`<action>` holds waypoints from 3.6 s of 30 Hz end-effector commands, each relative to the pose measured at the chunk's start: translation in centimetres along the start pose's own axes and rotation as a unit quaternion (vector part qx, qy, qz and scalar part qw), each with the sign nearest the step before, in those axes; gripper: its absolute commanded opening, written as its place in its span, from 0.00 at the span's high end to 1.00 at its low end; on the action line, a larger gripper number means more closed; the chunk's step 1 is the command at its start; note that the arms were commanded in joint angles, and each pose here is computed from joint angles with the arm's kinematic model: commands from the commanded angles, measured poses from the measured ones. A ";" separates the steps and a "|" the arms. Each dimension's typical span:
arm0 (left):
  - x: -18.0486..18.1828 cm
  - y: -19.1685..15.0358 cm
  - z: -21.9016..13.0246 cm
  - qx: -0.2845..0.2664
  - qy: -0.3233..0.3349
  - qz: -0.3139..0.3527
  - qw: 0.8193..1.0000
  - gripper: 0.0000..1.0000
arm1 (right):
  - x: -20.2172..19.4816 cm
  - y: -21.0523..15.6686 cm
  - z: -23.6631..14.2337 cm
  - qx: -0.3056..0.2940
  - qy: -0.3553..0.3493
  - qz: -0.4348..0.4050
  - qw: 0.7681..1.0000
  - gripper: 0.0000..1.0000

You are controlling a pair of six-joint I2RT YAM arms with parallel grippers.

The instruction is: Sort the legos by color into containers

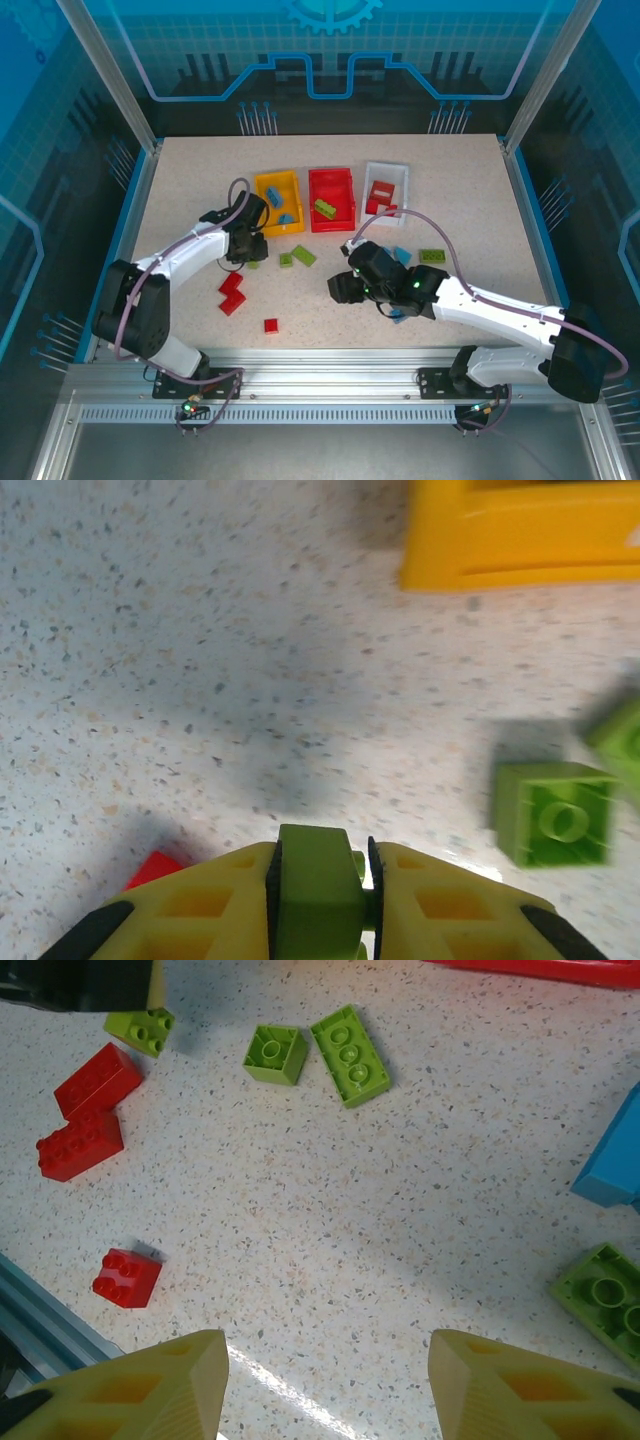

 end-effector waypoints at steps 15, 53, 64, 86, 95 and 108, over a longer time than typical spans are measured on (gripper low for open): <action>-14.3 13.2 -4.6 -0.142 -0.168 0.043 0.975 0.71 | -4.7 9.0 -4.2 -0.151 -0.054 0.152 0.975 0.44; -6.9 0.7 -12.4 -0.182 -0.184 -0.036 0.965 0.45 | -5.7 2.5 -2.9 -0.022 -0.123 0.052 0.991 0.42; 3.8 -10.0 -15.5 -0.241 -0.096 -0.190 0.947 0.40 | 6.3 -0.1 3.3 0.040 -0.007 -0.139 0.990 0.25; 6.0 -11.5 -18.2 -0.274 -0.079 -0.197 0.938 0.38 | 13.6 -8.8 14.9 0.230 -0.090 -0.076 0.966 0.28; 6.2 -11.5 -18.4 -0.275 -0.077 -0.194 0.938 0.38 | 14.6 -8.6 15.0 0.217 -0.079 -0.085 0.969 0.30; 6.7 -11.7 -19.1 -0.283 -0.065 -0.198 0.936 0.37 | 13.1 -10.0 15.9 0.241 -0.129 -0.087 0.958 0.55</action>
Point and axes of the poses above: each hand's point on the last joint's axis, 136 mm out from that joint toward the fingers, its own z axis out along the fingers, its own x axis along the line the jaws close on, y = z × x, the point moved 7 cm from there along -z, back along the fingers, and after that the axes turned 11 degrees about z, right-handed, at the moved point
